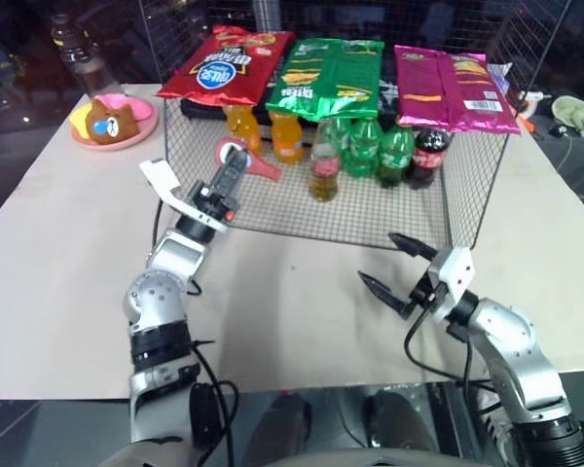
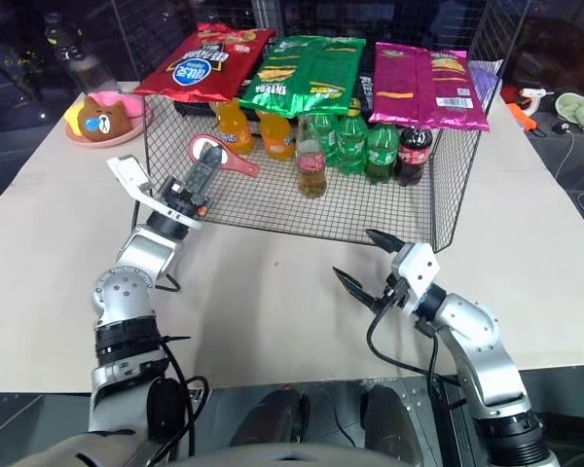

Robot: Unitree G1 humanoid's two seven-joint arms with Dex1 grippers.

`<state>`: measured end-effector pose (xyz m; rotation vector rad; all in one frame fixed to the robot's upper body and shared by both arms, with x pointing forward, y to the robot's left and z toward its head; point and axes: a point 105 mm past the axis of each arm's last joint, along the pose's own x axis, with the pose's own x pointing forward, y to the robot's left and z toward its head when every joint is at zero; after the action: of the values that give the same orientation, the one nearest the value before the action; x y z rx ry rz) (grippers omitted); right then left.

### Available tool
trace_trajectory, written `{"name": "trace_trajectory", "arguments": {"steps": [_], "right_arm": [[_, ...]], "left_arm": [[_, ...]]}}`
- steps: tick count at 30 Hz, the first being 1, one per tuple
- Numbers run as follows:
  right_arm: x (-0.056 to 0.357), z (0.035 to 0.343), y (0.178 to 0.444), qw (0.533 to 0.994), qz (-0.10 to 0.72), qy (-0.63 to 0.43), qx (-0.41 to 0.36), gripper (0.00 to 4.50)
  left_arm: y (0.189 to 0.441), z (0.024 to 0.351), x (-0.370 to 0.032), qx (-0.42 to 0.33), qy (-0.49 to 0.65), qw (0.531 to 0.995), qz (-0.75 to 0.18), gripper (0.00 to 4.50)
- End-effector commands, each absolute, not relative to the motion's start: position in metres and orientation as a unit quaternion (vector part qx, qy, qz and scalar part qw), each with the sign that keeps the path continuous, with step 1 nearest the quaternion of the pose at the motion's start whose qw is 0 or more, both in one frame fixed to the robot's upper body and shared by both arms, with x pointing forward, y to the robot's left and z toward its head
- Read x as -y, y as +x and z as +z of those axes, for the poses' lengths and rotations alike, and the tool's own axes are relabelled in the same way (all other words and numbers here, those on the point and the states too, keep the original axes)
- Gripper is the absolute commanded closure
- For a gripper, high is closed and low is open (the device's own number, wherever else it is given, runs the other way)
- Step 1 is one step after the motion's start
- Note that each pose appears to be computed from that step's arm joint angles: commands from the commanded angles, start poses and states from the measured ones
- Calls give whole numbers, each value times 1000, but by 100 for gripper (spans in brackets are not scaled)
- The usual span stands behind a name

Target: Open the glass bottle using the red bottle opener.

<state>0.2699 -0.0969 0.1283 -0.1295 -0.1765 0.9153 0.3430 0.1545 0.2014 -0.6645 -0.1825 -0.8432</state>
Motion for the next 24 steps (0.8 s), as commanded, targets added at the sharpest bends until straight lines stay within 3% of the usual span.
{"name": "trace_trajectory", "arguments": {"steps": [1, 10, 24], "right_arm": [[86, 146, 264, 875, 475, -35, 85, 0], [58, 165, 250, 836, 544, 63, 24, 0], [52, 160, 252, 841, 534, 89, -18, 0]], "left_arm": [[323, 199, -113, 50, -225, 837, -496, 447], [309, 183, -57, 1, -162, 778, -608, 447], [303, 182, -43, -6, -161, 744, -648, 447]]}}
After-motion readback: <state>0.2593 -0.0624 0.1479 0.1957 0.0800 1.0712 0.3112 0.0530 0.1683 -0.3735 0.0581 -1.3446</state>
